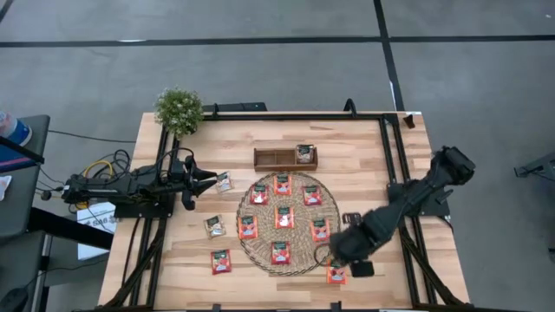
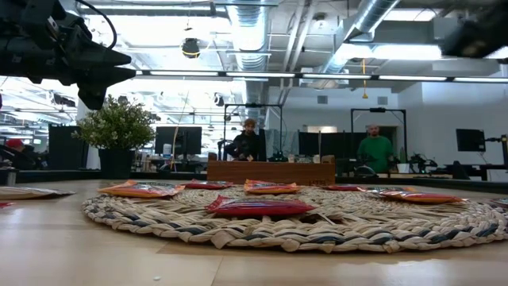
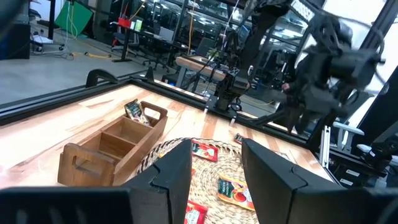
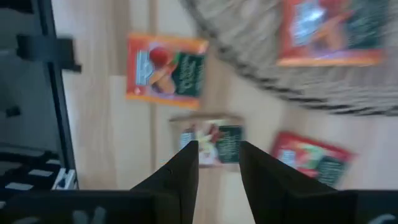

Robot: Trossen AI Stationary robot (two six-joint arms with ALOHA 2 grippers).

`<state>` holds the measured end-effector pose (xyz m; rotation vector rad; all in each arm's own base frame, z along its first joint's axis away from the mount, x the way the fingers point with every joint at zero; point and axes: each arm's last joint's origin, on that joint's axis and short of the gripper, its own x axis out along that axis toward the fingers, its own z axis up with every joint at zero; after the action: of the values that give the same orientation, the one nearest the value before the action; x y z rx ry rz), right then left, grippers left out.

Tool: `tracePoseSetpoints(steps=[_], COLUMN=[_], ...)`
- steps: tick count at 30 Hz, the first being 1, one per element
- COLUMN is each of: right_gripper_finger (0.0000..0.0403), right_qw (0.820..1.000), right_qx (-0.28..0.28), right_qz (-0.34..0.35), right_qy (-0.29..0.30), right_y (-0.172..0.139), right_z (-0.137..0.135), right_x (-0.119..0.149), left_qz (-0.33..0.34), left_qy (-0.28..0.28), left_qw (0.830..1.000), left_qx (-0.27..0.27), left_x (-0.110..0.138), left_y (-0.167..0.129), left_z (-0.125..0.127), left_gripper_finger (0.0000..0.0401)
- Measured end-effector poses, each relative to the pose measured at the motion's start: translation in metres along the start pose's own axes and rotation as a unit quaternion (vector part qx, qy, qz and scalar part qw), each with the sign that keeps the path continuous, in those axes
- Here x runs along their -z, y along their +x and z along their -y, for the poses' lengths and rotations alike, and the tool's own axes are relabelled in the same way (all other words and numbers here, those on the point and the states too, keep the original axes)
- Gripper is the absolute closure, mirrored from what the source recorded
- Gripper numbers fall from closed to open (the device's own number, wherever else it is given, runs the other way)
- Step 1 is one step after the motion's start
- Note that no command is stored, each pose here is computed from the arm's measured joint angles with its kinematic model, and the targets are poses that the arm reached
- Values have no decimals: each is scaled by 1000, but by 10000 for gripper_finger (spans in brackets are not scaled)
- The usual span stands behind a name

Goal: Pick & Place Tea
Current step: Put the brown tea bag into the right section of the wooden organizer

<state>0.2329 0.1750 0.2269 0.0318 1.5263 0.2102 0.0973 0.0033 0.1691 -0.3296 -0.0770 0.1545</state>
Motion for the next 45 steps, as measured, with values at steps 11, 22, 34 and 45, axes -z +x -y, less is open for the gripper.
tracePoseSetpoints(steps=[11, 22, 34, 45], right_gripper_finger=[296, 296, 296, 296], right_qw=[999, 998, 999, 996], right_qx=[11, 23, 13, 23], right_qz=[-37, -49, -44, -82], right_qy=[15, 34, 17, 17], right_y=[52, 73, 80, 99], right_z=[3, 24, 30, 28], right_x=[12, 20, 21, 20], left_qz=[-2, -17, -17, -19], left_qy=[-2, -3, -2, 0], left_qw=[1000, 1000, 1000, 1000], left_qx=[1, 23, 23, 23], left_x=[0, 2, 2, 2], left_y=[0, 1, 1, 1], left_z=[0, 1, 1, 1], left_gripper_finger=[268, 268, 268, 268])
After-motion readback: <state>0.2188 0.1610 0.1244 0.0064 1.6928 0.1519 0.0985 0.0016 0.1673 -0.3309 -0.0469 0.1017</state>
